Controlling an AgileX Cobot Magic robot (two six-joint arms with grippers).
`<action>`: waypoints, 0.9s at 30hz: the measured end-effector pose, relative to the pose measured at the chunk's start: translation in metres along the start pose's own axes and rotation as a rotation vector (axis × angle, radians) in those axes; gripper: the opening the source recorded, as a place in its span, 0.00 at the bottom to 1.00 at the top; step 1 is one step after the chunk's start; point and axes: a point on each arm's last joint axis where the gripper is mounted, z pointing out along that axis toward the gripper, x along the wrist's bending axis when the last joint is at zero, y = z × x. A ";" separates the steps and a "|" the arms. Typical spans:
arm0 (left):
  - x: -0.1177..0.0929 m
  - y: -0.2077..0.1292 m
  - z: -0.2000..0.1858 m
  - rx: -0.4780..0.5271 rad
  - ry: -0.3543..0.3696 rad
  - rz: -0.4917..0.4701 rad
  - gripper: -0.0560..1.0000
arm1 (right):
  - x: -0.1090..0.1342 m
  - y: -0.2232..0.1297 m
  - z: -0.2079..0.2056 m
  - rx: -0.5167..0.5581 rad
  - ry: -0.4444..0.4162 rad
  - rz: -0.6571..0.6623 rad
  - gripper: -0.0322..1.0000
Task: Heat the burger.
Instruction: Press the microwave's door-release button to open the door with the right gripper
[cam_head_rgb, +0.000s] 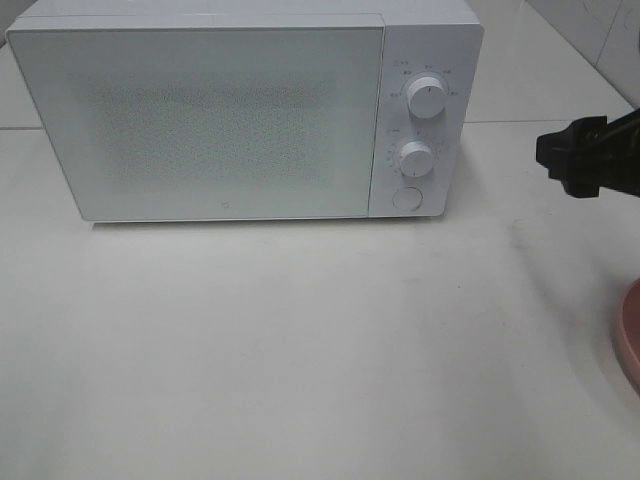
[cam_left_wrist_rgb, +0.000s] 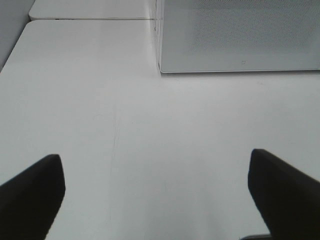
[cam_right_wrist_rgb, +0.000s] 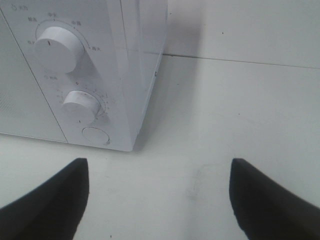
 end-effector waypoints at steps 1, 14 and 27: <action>0.000 0.000 0.000 0.000 0.000 0.000 0.91 | 0.000 0.000 0.000 0.000 0.000 0.000 0.76; 0.000 0.000 0.000 0.000 0.000 0.000 0.91 | -0.005 -0.041 0.019 -0.106 -0.018 0.030 0.76; 0.000 0.000 0.000 0.000 0.000 0.000 0.91 | 0.034 -0.062 0.030 -0.140 -0.002 -0.080 0.76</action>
